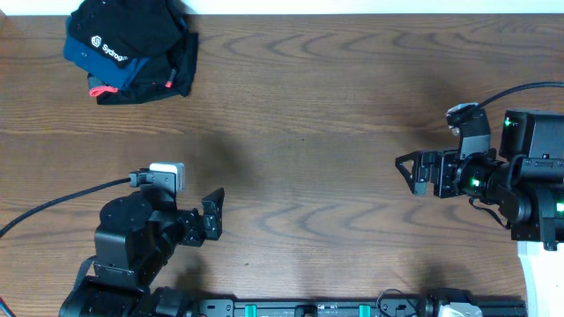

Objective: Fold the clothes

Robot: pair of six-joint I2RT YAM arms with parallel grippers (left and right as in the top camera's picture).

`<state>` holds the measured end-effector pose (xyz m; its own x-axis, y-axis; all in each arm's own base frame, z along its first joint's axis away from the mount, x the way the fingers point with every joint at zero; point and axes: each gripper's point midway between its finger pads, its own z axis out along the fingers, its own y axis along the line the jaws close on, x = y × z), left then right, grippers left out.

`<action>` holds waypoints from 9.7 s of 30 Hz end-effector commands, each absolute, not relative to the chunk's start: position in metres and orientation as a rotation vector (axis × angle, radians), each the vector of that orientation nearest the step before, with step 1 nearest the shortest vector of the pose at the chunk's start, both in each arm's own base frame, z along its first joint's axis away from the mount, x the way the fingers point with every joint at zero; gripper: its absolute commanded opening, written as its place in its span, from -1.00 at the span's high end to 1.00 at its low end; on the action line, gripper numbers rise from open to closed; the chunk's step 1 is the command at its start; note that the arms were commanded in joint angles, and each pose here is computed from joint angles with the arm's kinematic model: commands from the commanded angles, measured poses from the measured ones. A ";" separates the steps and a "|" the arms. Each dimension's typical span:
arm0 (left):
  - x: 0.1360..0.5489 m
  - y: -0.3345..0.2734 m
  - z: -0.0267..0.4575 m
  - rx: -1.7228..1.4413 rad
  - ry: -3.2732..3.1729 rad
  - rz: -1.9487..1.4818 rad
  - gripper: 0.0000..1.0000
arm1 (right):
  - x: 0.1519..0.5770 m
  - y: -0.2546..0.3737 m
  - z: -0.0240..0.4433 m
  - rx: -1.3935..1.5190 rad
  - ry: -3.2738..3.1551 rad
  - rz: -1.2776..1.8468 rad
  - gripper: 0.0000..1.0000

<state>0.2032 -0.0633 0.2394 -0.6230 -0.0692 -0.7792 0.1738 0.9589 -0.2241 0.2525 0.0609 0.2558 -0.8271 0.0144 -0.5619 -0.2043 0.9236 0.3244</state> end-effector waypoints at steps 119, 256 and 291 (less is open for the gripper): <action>0.203 -0.066 0.241 0.073 2.214 -0.369 -0.96 | 0.246 -0.007 0.159 0.111 1.632 0.022 -0.99; 0.238 -0.046 0.145 0.277 1.671 -0.197 -0.96 | 0.246 -0.008 0.159 0.116 1.632 0.020 -0.98; 0.238 -0.046 0.145 0.277 1.671 -0.197 -0.96 | 0.246 -0.008 0.159 0.116 1.632 0.019 -0.98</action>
